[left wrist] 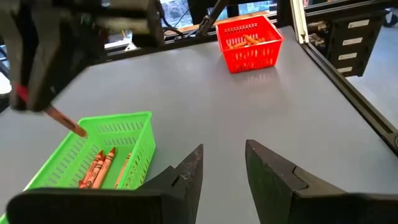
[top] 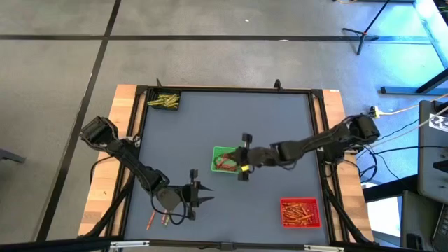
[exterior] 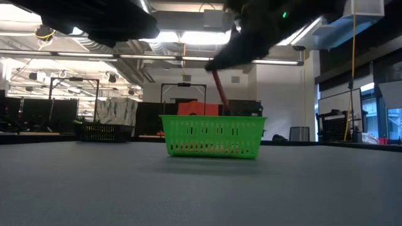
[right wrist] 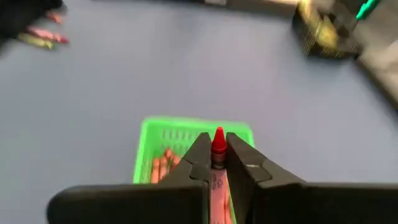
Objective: Sort crayons
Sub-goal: Put the red crayon into the green bin, then put the orange crayon into the red bin
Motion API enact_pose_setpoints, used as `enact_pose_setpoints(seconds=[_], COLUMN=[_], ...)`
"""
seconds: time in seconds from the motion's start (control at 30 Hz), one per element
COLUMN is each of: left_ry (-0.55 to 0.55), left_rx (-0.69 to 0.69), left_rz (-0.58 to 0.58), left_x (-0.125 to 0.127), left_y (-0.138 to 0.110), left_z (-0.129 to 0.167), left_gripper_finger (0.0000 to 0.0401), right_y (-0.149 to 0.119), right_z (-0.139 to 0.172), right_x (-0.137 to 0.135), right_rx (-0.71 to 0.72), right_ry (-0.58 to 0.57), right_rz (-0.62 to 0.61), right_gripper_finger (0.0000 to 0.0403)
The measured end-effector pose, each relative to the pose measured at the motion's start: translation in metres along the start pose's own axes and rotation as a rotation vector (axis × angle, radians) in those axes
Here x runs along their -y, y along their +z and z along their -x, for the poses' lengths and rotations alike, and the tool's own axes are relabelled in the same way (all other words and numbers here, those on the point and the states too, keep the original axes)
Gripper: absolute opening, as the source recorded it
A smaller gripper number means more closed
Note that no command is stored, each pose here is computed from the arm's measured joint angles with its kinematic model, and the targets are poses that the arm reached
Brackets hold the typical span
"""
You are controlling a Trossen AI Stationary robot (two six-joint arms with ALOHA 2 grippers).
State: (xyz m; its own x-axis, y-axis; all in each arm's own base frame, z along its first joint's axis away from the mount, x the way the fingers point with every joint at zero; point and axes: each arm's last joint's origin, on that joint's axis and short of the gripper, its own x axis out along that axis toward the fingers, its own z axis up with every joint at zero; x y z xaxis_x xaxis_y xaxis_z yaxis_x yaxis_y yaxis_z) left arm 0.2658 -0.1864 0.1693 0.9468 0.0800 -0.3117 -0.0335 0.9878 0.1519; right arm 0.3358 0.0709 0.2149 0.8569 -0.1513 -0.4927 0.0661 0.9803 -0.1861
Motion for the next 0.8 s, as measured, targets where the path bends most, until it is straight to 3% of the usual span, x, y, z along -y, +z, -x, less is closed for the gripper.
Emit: enact_pose_setpoints(seconds=[0.2, 0.43, 0.57, 0.8], left_ry=[-0.002, -0.016, -0.016, -0.016], left_rx=[-0.003, -0.005, -0.005, -0.005], left_rz=[-0.002, 0.001, 0.004, 0.024], left_x=[0.0, 0.0, 0.0, 0.0], left_y=[0.0, 0.0, 0.0, 0.0], left_z=[0.0, 0.0, 0.0, 0.0], left_gripper_finger=[0.0105, 0.0105, 0.0105, 0.0105], right_y=[-0.02, -0.03, -0.029, -0.011], right_z=[-0.017, -0.03, -0.033, -0.017], right_x=[0.008, 0.003, 0.0, -0.004], right_rx=[-0.134, -0.148, -0.13, -0.175], right_ry=[0.041, 0.01, 0.068, 0.119], right_rz=[-0.062, -0.101, -0.166, -0.145], right_gripper_finger=[0.002, 0.005, 0.0089, 0.0173])
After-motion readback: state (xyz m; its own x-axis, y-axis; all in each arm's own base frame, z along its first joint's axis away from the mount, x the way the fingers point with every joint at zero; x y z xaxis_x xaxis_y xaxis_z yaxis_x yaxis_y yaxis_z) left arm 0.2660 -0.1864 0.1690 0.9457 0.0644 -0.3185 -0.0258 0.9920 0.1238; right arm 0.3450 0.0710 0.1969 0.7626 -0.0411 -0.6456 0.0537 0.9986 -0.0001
